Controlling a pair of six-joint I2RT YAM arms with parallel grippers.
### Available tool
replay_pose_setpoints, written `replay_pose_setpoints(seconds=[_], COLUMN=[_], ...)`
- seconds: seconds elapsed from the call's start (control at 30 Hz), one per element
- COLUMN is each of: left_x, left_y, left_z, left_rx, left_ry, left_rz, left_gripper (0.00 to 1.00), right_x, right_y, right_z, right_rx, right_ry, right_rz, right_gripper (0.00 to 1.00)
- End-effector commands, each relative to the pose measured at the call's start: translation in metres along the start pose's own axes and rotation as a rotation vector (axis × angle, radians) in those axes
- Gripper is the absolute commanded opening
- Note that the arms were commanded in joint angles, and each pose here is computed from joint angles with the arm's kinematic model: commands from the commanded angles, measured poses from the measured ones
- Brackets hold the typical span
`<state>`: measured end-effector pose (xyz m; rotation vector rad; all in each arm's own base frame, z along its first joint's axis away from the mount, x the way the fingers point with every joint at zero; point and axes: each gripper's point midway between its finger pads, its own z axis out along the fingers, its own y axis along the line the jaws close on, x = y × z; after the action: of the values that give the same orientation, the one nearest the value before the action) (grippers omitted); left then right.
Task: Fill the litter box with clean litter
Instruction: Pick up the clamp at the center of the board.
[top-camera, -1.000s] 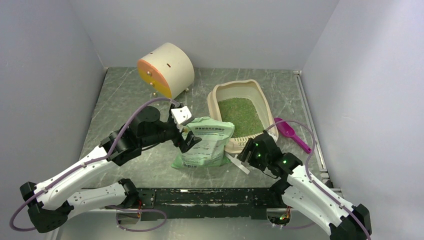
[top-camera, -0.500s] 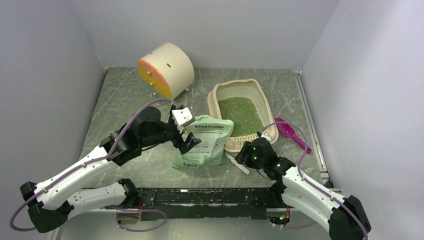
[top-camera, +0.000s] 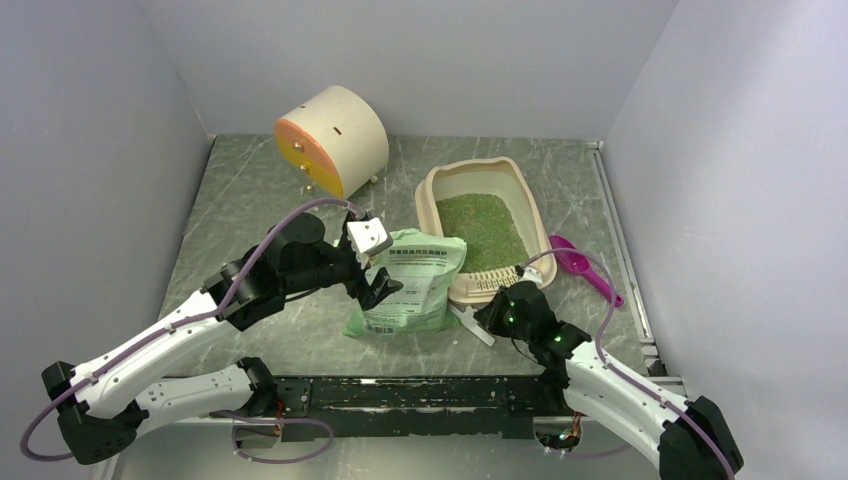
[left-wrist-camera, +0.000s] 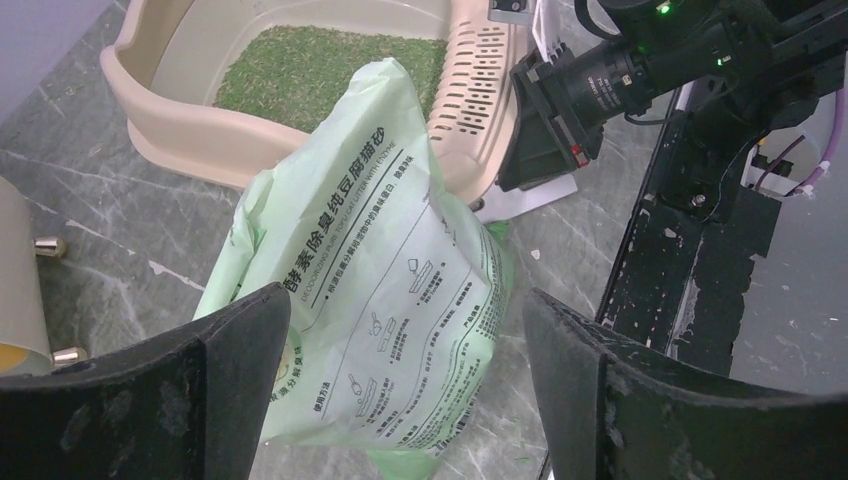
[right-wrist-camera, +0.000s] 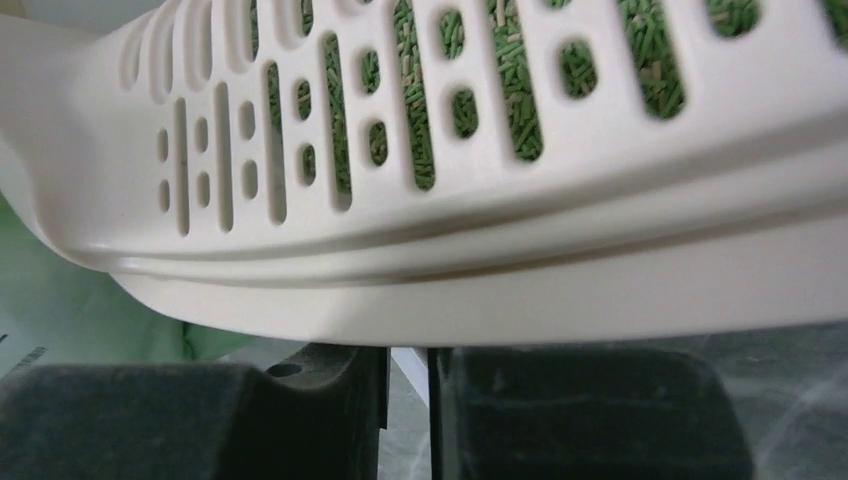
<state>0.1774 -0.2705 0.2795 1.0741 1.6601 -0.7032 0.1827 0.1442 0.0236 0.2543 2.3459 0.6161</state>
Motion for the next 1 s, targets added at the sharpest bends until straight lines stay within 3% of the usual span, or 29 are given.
replay_pose_setpoints(seconds=[0.0, 0.13, 0.63, 0.97], left_x=[-0.007, -0.007, -0.005, -0.022], left_y=[-0.003, -0.004, -0.006, -0.005], left_z=[-0.002, -0.003, 0.003, 0.006], left_rx=[0.026, 0.030, 0.049, 0.046], left_ry=[-0.012, -0.016, -0.014, -0.049], left_rz=[0.004, 0.005, 0.008, -0.023], left_gripper=[0.89, 0.89, 0.89, 0.89], right_x=[-0.013, -0.016, -0.024, -0.084], right_y=[0.003, 0.006, 0.010, 0.027], right_z=[0.001, -0.003, -0.063, -0.121], right_rx=[0.005, -0.002, 0.084, 0.107], right_ry=[-0.052, -0.054, 0.013, -0.155], right_rz=[-0.012, -0.002, 0.120, 0.110], right_gripper=[0.07, 0.00, 0.00, 0.00])
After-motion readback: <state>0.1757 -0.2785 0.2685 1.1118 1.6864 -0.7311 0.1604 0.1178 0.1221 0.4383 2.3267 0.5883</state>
